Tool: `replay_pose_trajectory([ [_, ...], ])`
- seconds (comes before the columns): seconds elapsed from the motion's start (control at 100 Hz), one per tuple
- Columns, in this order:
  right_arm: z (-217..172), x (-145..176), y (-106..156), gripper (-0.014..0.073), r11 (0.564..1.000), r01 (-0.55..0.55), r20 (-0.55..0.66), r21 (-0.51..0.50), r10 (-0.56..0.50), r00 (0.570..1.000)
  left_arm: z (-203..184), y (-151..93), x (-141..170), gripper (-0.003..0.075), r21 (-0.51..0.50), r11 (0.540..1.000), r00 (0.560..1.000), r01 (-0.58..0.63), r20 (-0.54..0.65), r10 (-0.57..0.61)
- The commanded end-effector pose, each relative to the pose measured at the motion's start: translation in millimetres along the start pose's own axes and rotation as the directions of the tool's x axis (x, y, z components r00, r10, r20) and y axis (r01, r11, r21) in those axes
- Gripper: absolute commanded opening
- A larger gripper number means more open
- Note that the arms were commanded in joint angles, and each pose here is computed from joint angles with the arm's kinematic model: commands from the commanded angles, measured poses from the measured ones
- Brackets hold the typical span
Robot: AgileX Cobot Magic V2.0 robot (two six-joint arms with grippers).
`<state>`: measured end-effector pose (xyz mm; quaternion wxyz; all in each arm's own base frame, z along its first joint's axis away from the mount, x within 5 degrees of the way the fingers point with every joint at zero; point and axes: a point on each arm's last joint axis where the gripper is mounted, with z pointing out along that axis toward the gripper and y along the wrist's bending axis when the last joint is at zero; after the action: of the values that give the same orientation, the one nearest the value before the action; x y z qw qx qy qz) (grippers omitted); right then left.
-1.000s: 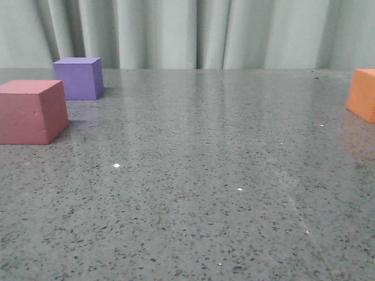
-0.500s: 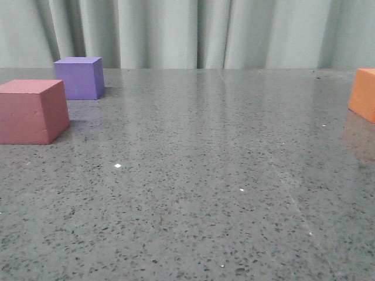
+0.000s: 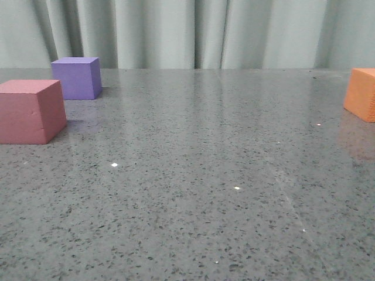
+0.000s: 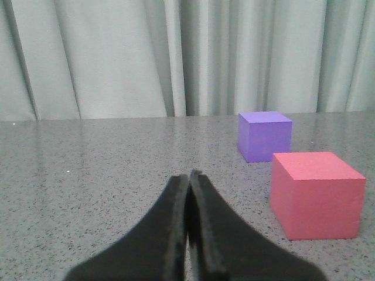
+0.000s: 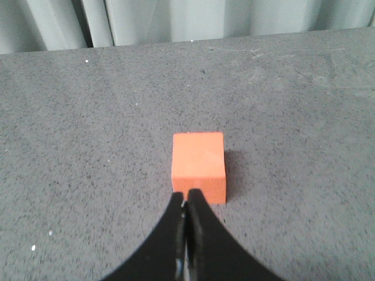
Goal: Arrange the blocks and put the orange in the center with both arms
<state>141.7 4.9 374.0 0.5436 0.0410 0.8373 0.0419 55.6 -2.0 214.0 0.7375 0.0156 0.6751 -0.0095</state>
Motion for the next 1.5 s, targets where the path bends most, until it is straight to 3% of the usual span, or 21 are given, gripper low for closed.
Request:
replay_pose_trajectory([
  [0.0, 12.9, -29.5, 3.4, -0.0067, 1.0, 0.001, 0.061, -0.004, 0.0, 0.998, -1.5, -0.8, 9.3, -0.0019, 0.007, 1.0, 0.999, 0.01, 0.052, -0.01],
  [0.09, 35.9, -39.1, 4.8, -0.0032, 1.0, 0.02, 0.006, 0.003, -0.02, 1.0, -1.5, -0.8, 9.3, -0.0019, 0.007, 1.0, 0.999, 0.01, 0.052, -0.01],
  [0.16, 52.1, -42.2, 5.4, 0.0082, 1.0, 0.027, -0.036, 0.008, -0.027, 0.999, -1.5, -0.8, 9.3, -0.0019, 0.007, 1.0, 0.999, 0.01, 0.052, -0.01],
  [0.21, 61.6, -42.9, 5.6, 0.0216, 1.0, 0.028, -0.057, 0.01, -0.027, 0.998, -1.5, -0.8, 9.3, -0.0019, 0.007, 1.0, 0.999, 0.01, 0.052, -0.01],
  [0.33, 77.5, -42.1, 5.7, 0.0676, 1.0, 0.028, -0.082, 0.012, -0.027, 0.996, -1.5, -0.8, 9.3, -0.0019, 0.007, 1.0, 0.999, 0.01, 0.052, -0.01],
  [0.41, 83.9, -40.9, 5.5, 0.0633, 0.999, 0.033, -0.092, 0.013, -0.032, 0.995, -1.5, -0.8, 9.3, -0.0019, 0.007, 1.0, 0.999, 0.01, 0.052, -0.01],
  [1.06, 161.2, -39.2, 5.9, 0.0636, 0.998, 0.063, -0.252, 0.023, -0.055, 0.966, -1.5, -0.8, 9.3, -0.0019, 0.007, 1.0, 0.999, 0.01, 0.052, -0.01],
  [1.49, 193.1, -17.6, -0.6, 0.0636, 0.997, 0.067, -0.365, 0.042, -0.047, 0.93, -1.5, -0.8, 9.3, -0.0019, 0.007, 1.0, 0.999, 0.01, 0.052, -0.01],
])
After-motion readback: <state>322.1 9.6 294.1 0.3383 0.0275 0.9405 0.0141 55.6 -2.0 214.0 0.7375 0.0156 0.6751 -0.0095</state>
